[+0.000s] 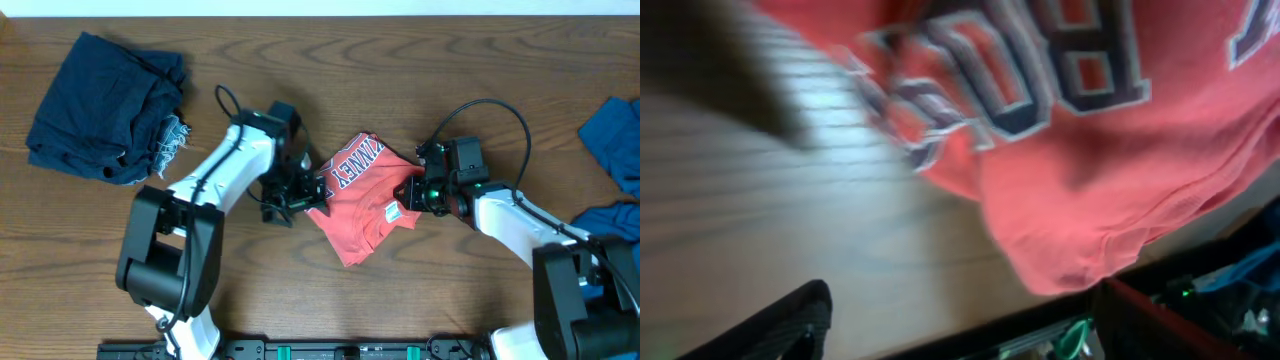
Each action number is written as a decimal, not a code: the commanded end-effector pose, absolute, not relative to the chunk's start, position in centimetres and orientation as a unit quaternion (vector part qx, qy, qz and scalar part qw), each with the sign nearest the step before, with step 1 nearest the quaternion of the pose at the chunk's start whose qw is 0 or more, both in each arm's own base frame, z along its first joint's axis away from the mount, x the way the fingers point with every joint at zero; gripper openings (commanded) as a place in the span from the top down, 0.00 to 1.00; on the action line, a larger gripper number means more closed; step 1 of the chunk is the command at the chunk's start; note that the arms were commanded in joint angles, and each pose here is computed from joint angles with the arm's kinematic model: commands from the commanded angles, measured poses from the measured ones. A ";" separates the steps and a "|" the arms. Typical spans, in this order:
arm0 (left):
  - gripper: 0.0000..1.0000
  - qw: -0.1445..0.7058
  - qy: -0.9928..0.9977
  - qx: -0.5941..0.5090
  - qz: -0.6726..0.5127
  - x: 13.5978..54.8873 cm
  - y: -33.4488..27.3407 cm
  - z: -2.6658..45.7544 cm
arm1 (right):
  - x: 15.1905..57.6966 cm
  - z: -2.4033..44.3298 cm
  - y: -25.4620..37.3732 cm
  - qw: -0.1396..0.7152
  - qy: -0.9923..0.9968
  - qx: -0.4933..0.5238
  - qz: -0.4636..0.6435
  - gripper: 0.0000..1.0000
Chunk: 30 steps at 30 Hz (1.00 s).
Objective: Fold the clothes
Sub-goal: 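Grasp the red shirt bundle's left end with the left gripper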
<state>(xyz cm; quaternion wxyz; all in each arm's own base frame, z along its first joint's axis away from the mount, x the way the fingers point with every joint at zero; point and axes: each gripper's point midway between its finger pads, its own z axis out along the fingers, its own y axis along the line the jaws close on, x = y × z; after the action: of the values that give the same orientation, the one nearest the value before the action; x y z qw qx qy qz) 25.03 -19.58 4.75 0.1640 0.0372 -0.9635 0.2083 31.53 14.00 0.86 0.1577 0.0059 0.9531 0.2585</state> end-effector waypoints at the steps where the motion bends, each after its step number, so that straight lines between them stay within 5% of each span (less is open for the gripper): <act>1: 0.14 0.189 -0.954 0.081 0.219 23.5 -20.9 4.4 | 31.2 -0.1 14.1 0.143 0.957 0.004 0.254 0.78; 10: 0.14 0.181 -0.951 0.113 0.222 23.4 -20.7 3.3 | 31.1 -0.2 14.1 0.142 0.957 0.004 0.254 0.78; 22: 0.10 0.038 -0.952 0.201 0.227 24.8 -12.7 11.6 | 30.0 -0.7 13.7 0.118 0.963 0.011 0.244 0.74; 30: 0.05 0.014 -0.916 0.254 0.312 24.5 -17.1 7.9 | 30.1 -0.7 13.7 0.119 0.963 0.011 0.242 0.74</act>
<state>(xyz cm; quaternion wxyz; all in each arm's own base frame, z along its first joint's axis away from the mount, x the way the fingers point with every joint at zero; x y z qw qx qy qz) 26.50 -15.93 10.79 -0.0381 0.1926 -0.9310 0.3076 31.11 13.99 0.68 0.1426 0.0086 0.9557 0.2573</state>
